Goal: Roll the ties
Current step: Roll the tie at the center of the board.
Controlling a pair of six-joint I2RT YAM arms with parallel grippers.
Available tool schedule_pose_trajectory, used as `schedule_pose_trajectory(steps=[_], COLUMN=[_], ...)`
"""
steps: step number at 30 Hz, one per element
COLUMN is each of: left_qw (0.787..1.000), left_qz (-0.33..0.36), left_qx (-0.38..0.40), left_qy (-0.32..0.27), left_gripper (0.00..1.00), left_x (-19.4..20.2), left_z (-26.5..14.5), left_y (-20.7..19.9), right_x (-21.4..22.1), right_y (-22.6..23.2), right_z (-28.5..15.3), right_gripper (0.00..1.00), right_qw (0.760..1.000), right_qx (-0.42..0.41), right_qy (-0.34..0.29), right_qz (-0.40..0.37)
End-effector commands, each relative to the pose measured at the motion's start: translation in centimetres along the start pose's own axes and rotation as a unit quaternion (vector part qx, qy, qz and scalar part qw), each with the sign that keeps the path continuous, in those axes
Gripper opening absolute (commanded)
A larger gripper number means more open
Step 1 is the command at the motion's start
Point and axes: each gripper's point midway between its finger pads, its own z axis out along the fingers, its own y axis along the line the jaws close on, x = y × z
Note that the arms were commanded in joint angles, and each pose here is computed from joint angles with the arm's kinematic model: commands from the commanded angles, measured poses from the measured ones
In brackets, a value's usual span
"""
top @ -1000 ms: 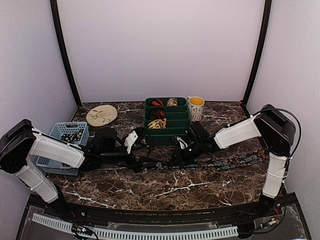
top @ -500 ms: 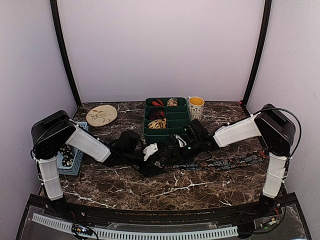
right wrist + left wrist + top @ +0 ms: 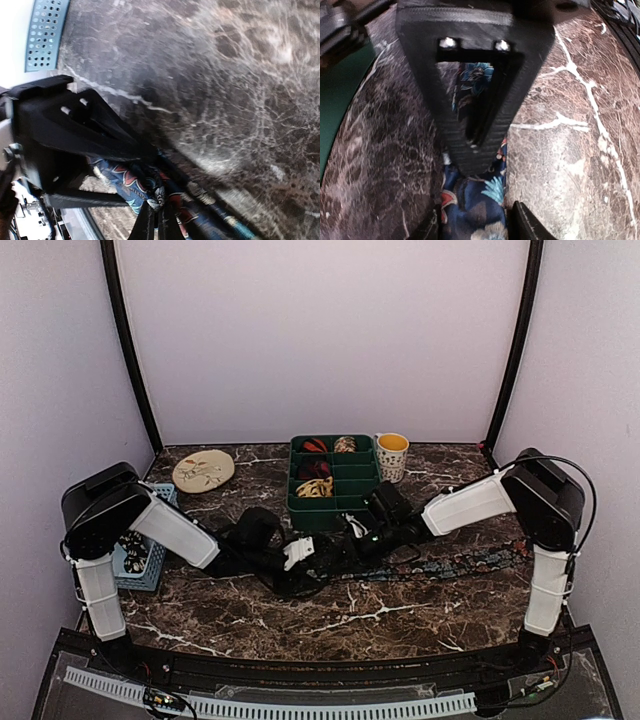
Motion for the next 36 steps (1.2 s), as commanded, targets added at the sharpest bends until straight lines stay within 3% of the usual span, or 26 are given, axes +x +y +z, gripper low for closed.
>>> schedule_pose_trajectory(steps=[1, 10, 17, 22, 31, 36], left_qw=[1.000, 0.997, 0.998, 0.993, 0.992, 0.994], left_qz=[-0.004, -0.011, -0.009, -0.020, -0.016, -0.009], left_qx=[-0.023, -0.065, -0.047, -0.026, 0.002, 0.004], left_qy=[-0.004, -0.032, -0.048, -0.109, -0.128, -0.108], left_gripper=[0.50, 0.51, 0.44, 0.37, 0.32, 0.32], left_x=[-0.1, 1.3, 0.7, -2.0, -4.2, -4.6], left_z=[-1.5, -4.6, -4.1, -4.7, -2.3, -0.1], left_y=[-0.1, -0.1, -0.4, -1.2, -1.6, -1.1], right_x=[0.5, 2.3, 2.6, 2.7, 2.6, 2.6], right_y=[-1.4, -4.2, -4.7, -4.8, -4.6, -4.5], right_z=[1.1, 1.8, 1.8, 1.9, 1.9, 1.9], right_gripper=[0.00, 0.00, 0.00, 0.00, 0.00, 0.00], right_qw=[1.000, 0.998, 0.997, 0.997, 0.997, 0.998], right_qx=[0.016, 0.059, 0.067, 0.066, 0.062, 0.059], right_qy=[0.014, 0.031, 0.034, 0.034, 0.032, 0.031], right_qz=[0.000, 0.013, 0.015, 0.017, 0.015, 0.014])
